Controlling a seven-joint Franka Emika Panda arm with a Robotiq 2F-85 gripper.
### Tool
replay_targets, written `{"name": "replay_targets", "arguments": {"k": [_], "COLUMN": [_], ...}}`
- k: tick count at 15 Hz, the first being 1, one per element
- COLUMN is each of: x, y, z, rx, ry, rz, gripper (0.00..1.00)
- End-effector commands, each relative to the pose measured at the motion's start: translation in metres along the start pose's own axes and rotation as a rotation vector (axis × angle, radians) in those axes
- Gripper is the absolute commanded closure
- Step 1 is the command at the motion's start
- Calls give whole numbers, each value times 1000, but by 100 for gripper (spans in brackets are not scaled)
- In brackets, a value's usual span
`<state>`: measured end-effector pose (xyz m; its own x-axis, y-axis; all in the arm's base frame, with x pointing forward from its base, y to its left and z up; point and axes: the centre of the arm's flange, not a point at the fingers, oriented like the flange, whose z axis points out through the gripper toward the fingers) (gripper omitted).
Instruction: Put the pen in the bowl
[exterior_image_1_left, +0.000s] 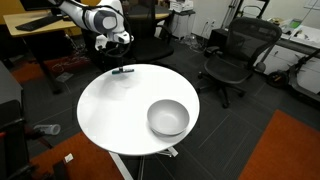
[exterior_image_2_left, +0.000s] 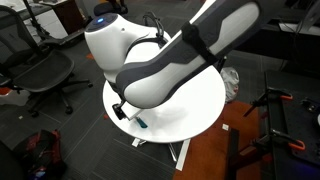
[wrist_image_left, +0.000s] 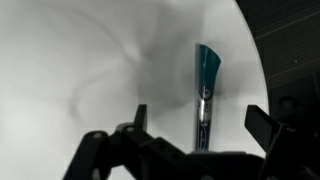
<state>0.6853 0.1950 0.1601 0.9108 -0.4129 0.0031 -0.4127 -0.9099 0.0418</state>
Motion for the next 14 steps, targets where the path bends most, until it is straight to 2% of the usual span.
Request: {"name": "replay_targets", "arguments": {"k": [1,10,11,12,14], "x": [10,10,10,10,10], "y": [-7,-10,-10,-10,-10], "z": [2,18,19,20,20], "rx": [10,4,3,3,4], "ry": [0,-8,-6,-5,-5], "rz": [15,16,17,17,18], "gripper": [0,0,25,28,44]}}
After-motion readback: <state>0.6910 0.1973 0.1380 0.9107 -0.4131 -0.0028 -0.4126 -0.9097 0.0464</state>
